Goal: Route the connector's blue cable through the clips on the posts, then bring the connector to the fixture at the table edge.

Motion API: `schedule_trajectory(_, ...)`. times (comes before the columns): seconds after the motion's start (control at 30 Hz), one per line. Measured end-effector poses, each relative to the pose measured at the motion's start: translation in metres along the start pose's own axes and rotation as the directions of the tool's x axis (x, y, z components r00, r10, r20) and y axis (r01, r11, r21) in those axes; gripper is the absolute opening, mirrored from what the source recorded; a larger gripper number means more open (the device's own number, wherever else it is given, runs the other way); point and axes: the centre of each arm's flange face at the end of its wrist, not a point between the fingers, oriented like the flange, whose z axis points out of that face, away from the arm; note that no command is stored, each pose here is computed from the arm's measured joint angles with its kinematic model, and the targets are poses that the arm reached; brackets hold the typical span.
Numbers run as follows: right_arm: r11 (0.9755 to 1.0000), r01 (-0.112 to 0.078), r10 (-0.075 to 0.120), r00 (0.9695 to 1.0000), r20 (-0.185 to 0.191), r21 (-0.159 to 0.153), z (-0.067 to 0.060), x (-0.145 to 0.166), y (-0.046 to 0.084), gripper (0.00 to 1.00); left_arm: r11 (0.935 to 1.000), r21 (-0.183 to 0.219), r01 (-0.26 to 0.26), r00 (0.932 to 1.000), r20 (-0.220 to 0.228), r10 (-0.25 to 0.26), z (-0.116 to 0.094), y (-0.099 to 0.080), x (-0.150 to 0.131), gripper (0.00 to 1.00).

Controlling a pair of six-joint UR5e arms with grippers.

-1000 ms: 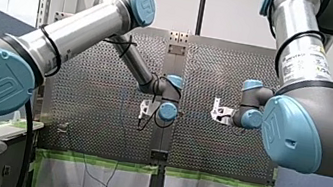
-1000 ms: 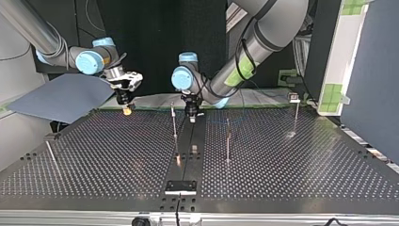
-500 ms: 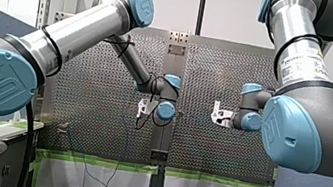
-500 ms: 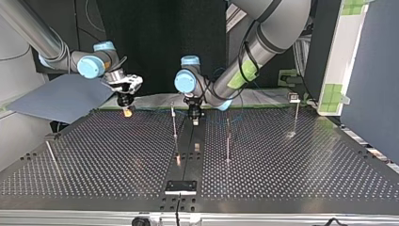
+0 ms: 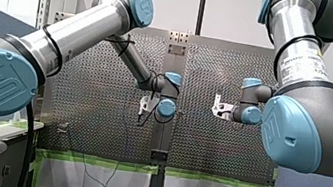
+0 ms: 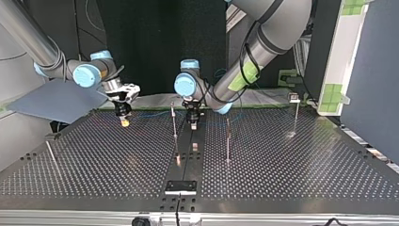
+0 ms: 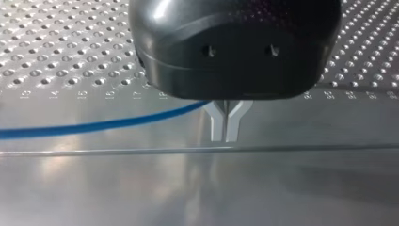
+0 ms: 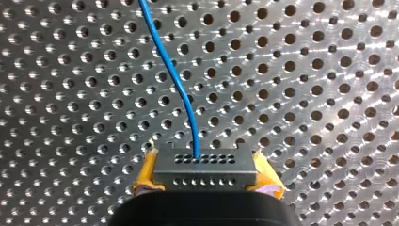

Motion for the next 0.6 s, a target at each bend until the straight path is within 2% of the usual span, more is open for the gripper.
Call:
schedule_trajectory(0.27, 1.0000, 0.001, -0.001, 0.9999, 0.014, -0.006, 0.008, 0.000, 0.007, 0.00, 1.0000, -0.006, -0.001, 1.0000, -0.001, 0.001, 0.000, 0.000, -0.001, 0.06)
schedule_trajectory(0.6, 1.0000, -0.001, 0.001, 0.9991, 0.043, 0.008, 0.014, -0.021, 0.008, 0.00, 1.0000, -0.004, -0.001, 1.0000, 0.000, 0.001, -0.001, -0.001, -0.002, 0.06)
